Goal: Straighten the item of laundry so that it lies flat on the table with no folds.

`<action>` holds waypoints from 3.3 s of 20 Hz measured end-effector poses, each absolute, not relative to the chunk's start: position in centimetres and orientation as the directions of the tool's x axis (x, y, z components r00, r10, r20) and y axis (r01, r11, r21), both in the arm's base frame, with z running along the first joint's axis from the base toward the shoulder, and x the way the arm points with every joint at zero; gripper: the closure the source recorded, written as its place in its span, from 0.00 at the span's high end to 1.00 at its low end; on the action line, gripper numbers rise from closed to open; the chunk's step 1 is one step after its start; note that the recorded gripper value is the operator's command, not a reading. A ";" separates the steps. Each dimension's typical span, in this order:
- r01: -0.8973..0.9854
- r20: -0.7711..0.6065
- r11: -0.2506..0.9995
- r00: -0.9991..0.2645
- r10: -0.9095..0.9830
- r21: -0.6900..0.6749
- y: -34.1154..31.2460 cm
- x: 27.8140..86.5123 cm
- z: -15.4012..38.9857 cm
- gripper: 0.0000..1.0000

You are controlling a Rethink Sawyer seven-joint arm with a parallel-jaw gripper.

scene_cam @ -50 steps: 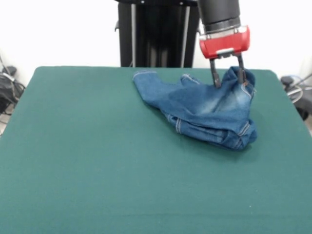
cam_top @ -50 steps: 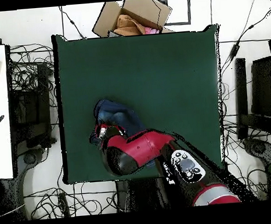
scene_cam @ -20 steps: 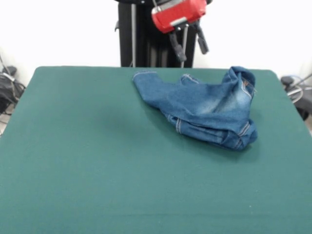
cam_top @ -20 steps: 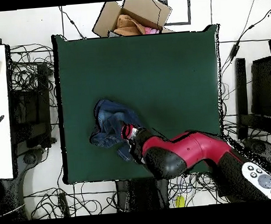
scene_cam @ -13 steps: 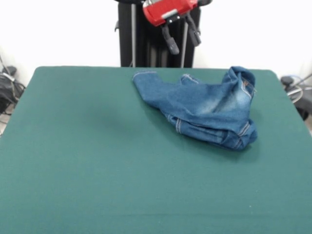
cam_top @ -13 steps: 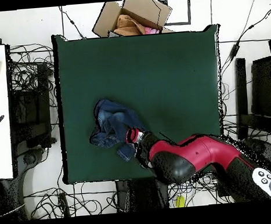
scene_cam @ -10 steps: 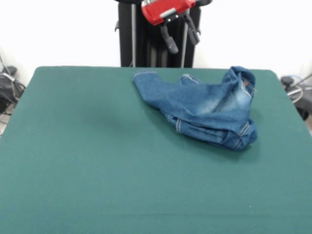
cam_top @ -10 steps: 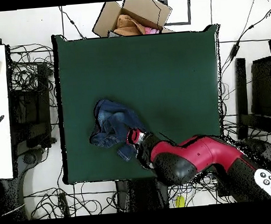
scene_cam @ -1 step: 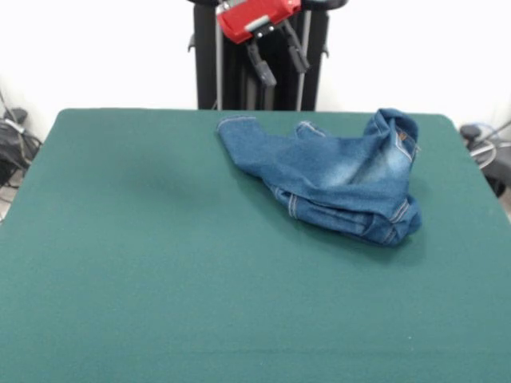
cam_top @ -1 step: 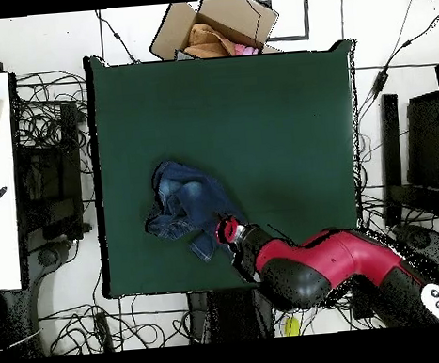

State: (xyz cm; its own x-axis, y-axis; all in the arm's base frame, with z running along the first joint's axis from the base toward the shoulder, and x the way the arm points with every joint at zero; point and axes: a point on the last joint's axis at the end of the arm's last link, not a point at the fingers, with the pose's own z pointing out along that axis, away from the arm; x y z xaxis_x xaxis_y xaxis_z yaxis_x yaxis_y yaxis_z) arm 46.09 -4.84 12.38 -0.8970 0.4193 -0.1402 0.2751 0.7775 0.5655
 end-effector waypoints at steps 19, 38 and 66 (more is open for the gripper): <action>0.246 -0.131 0.812 -0.922 0.365 0.529 -8.0 42.2 9.0 1.00; 0.161 -0.120 0.870 -0.963 0.242 0.465 -8.3 35.2 2.8 1.00; 0.258 0.040 0.845 -0.962 0.272 0.468 -7.7 27.9 -1.1 1.00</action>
State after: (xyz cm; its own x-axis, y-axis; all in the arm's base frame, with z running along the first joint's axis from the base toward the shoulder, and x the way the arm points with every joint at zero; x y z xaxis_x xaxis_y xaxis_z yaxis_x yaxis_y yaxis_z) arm 27.89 -7.68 -1.12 -0.9615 0.2718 0.0403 0.2585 0.8451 0.4679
